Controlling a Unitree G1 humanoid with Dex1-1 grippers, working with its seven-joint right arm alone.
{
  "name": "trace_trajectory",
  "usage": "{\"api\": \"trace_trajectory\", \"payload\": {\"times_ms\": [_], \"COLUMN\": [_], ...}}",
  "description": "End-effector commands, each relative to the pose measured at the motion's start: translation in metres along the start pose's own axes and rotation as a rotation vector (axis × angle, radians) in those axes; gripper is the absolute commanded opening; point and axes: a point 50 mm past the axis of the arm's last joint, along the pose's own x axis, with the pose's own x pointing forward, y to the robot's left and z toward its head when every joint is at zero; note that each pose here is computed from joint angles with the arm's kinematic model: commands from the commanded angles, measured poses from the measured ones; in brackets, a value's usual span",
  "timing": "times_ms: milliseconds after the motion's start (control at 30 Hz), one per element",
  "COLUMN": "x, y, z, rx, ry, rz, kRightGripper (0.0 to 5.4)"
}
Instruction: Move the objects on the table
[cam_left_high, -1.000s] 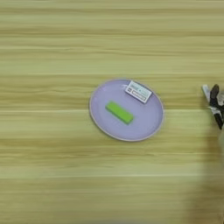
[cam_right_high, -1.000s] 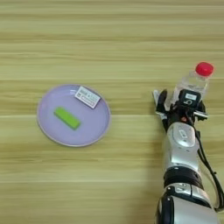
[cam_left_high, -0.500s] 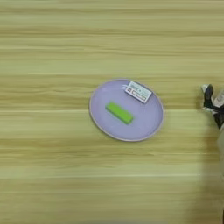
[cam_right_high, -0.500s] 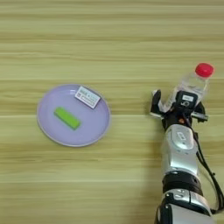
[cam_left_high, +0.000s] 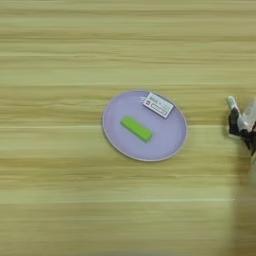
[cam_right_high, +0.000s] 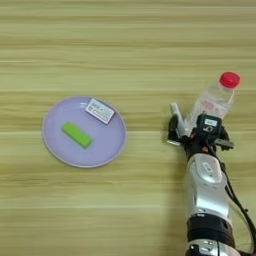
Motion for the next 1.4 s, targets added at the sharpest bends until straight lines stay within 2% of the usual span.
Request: {"api": "trace_trajectory", "payload": {"times_ms": [33, 300, 467, 700, 933, 1167, 1333, 1400], "x": [0.006, -0.005, -0.019, -0.034, -0.046, -0.059, -0.065, -0.066], "y": [0.002, 0.007, 0.014, 0.019, 0.021, 0.032, 0.04, 0.04], "z": [0.027, 0.019, 0.014, 0.021, 0.018, 0.015, 0.021, 0.022], "rx": [-0.013, -0.024, -0.025, -0.008, -0.014, -0.006, 0.071, 0.079], "ry": [-0.097, -0.055, -0.025, -0.014, 0.03, 0.079, 0.098, 0.102], "rz": [0.016, 0.044, 0.079, 0.119, 0.144, 0.201, 0.257, 0.263], "kRightGripper": [5.38, 5.38, 5.38, 5.38, 5.38, 5.38, 5.38, 5.38]}}
